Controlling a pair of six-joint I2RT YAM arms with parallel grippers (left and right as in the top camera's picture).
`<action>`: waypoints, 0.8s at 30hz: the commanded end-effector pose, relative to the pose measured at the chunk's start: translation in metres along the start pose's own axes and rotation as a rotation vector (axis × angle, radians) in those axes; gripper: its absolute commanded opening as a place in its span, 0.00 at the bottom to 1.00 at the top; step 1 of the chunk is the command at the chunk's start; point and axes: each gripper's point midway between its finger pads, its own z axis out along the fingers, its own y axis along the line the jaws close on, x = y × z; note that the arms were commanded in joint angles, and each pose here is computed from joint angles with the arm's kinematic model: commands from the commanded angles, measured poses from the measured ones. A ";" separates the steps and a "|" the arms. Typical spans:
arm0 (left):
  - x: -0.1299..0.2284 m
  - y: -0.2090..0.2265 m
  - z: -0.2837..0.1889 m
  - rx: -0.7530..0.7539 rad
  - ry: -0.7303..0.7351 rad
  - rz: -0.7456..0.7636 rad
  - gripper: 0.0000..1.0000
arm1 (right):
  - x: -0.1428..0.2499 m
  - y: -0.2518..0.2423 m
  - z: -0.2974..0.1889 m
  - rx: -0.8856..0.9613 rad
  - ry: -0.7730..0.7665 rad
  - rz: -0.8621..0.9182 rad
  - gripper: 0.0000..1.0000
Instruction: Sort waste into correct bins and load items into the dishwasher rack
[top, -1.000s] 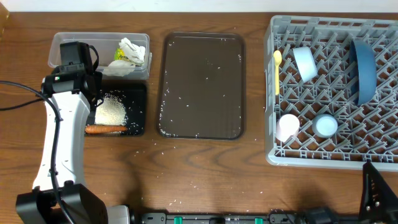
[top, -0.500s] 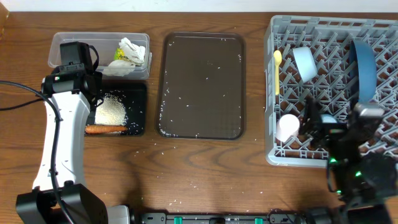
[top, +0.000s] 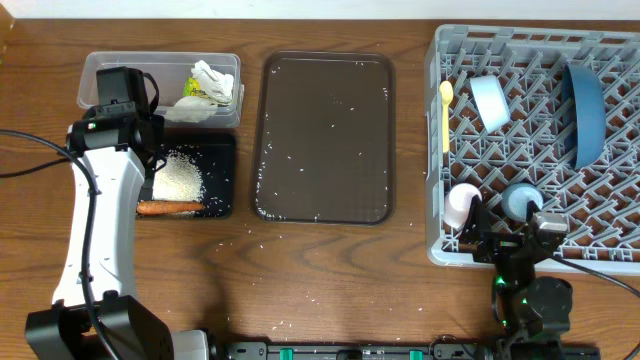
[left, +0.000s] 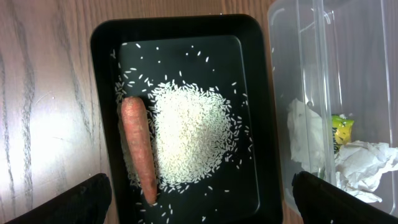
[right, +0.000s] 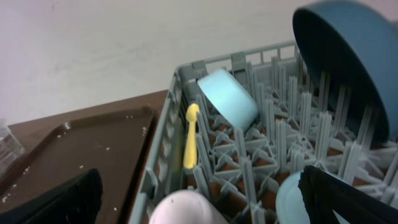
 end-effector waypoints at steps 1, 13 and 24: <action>-0.003 0.001 0.001 -0.009 -0.008 0.012 0.96 | 0.009 -0.006 0.000 0.011 -0.010 0.021 0.99; -0.003 0.001 0.001 -0.009 -0.008 0.012 0.96 | 0.012 0.004 -0.003 -0.054 -0.016 0.035 0.99; -0.003 0.001 0.001 -0.009 -0.008 0.012 0.96 | 0.012 0.004 -0.003 -0.054 -0.016 0.035 0.99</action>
